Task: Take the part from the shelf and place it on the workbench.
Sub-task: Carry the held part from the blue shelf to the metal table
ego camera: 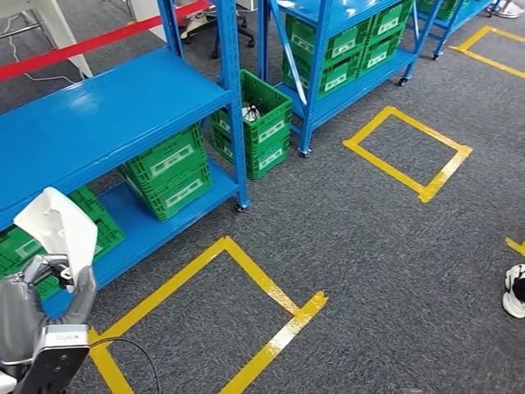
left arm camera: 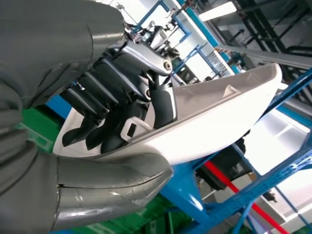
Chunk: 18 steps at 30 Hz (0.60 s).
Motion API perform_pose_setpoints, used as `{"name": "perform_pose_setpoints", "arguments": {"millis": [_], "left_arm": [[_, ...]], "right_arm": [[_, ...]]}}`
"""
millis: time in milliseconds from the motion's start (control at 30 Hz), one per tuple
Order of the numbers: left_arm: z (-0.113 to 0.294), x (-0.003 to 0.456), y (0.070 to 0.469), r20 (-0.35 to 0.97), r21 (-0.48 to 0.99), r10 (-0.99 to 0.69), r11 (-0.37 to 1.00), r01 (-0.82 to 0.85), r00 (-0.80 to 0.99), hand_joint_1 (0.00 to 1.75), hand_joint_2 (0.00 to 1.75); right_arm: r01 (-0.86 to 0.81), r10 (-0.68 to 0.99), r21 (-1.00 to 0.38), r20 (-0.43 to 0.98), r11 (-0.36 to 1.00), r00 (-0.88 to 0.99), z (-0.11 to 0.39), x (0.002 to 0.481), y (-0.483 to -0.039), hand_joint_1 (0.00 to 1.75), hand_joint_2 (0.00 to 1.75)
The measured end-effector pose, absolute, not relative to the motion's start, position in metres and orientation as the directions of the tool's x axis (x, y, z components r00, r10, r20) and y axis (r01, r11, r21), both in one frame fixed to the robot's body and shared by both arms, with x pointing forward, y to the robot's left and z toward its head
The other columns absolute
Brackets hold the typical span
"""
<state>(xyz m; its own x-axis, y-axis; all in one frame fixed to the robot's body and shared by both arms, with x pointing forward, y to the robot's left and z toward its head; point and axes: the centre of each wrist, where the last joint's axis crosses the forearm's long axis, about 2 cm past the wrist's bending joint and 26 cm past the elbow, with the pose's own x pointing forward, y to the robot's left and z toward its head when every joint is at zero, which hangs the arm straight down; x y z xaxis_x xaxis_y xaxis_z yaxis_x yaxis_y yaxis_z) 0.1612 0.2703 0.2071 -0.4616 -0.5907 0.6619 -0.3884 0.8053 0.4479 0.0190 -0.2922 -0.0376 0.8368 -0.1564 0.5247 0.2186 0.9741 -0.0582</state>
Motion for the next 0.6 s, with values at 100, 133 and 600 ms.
{"name": "perform_pose_setpoints", "arguments": {"millis": [100, 133, 600], "left_arm": [[0.2069, 0.1610, 0.2705, 0.665, 0.446, -0.588, 0.807, -0.387, -0.460, 1.75, 1.75], [0.2069, 0.1610, 0.2705, 0.665, 0.446, -0.589, 0.807, -0.387, -0.460, 1.75, 1.75], [0.2060, 0.1602, 0.2734, 0.676, 0.435, -0.581, 0.812, -0.390, -0.454, 1.75, 1.75]], "right_arm": [[0.218, -0.155, -0.060, 0.523, 0.974, 0.838, -0.0372, 0.0168, -0.2929, 0.00, 1.75], [0.218, -0.155, -0.060, 0.523, 0.974, 0.838, -0.0372, 0.0167, -0.2929, 0.00, 1.75], [0.229, -0.160, -0.070, 0.522, 0.971, 0.838, -0.0338, 0.0195, -0.2967, 0.00, 1.75]]}}
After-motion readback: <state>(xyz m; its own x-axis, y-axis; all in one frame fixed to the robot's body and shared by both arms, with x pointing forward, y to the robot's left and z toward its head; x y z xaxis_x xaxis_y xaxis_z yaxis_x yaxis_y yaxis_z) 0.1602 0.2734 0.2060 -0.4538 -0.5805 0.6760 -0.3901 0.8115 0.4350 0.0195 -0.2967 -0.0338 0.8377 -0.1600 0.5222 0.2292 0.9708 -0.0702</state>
